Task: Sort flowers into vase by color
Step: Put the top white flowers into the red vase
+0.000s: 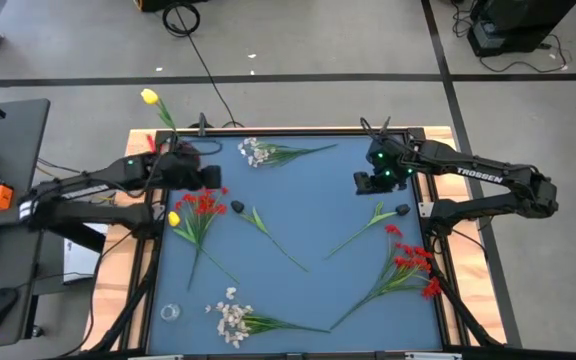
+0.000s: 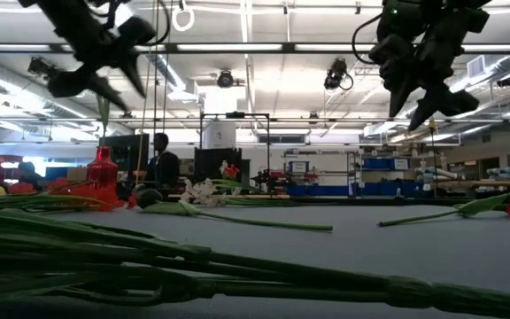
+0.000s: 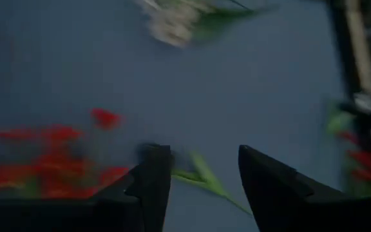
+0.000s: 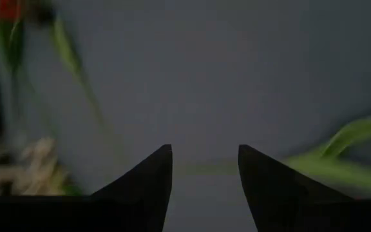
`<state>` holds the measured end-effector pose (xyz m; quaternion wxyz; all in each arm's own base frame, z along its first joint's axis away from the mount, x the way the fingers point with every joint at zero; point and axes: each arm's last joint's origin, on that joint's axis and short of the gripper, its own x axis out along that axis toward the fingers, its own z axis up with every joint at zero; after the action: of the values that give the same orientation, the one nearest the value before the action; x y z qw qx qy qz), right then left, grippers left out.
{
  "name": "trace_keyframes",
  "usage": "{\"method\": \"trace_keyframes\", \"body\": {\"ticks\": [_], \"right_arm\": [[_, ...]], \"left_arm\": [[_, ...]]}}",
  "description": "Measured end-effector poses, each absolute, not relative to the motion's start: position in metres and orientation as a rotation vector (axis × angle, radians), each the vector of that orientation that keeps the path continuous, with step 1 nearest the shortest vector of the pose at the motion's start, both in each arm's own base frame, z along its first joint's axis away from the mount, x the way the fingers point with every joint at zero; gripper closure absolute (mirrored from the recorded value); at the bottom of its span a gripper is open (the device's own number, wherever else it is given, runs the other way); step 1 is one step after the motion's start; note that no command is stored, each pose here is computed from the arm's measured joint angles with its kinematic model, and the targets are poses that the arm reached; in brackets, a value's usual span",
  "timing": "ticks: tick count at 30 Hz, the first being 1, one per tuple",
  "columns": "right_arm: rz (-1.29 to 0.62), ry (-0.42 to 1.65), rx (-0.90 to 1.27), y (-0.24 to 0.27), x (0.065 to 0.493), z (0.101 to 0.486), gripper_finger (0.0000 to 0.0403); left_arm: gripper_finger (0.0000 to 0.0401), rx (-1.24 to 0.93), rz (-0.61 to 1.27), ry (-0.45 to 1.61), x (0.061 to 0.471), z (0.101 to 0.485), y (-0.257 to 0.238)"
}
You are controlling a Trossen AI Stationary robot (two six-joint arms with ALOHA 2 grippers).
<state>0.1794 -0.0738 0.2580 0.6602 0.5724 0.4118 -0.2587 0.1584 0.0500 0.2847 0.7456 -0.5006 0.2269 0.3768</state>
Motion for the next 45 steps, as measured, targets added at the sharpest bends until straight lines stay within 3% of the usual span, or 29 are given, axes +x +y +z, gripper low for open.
{"method": "trace_keyframes", "body": {"ticks": [3,10,15,19,23,30,37,45], "right_arm": [[-0.509,0.953,1.302,-0.070,0.181,0.259,0.0217],[-0.527,0.945,1.289,-0.064,0.185,0.259,0.0217],[-0.556,0.793,0.990,-0.073,0.202,0.262,0.0217],[-0.522,0.786,1.134,-0.068,0.208,0.260,0.0217],[-0.507,0.865,1.122,-0.045,0.209,0.259,0.0217],[-0.707,0.970,1.149,0.001,0.204,0.249,0.0217],[-0.873,0.968,1.378,0.040,0.211,0.236,0.0217],[-1.177,1.105,1.401,0.054,0.225,0.195,0.0218]], "left_arm": [[0.0218,-1.066,0.781,0.517,0.172,0.286,0.047],[0.0218,-1.102,0.761,0.602,0.192,0.273,0.030],[0.0218,-0.944,0.783,0.635,0.218,0.256,0.023],[0.0218,-1.036,0.688,0.572,0.243,0.250,0.015],[0.0218,-1.086,0.596,0.564,0.256,0.248,0.007],[0.0218,-0.976,0.520,0.626,0.258,0.244,-0.008],[0.0218,-0.888,0.369,0.668,0.260,0.246,-0.026],[0.0218,-0.756,0.250,0.719,0.258,0.246,-0.042]]}}
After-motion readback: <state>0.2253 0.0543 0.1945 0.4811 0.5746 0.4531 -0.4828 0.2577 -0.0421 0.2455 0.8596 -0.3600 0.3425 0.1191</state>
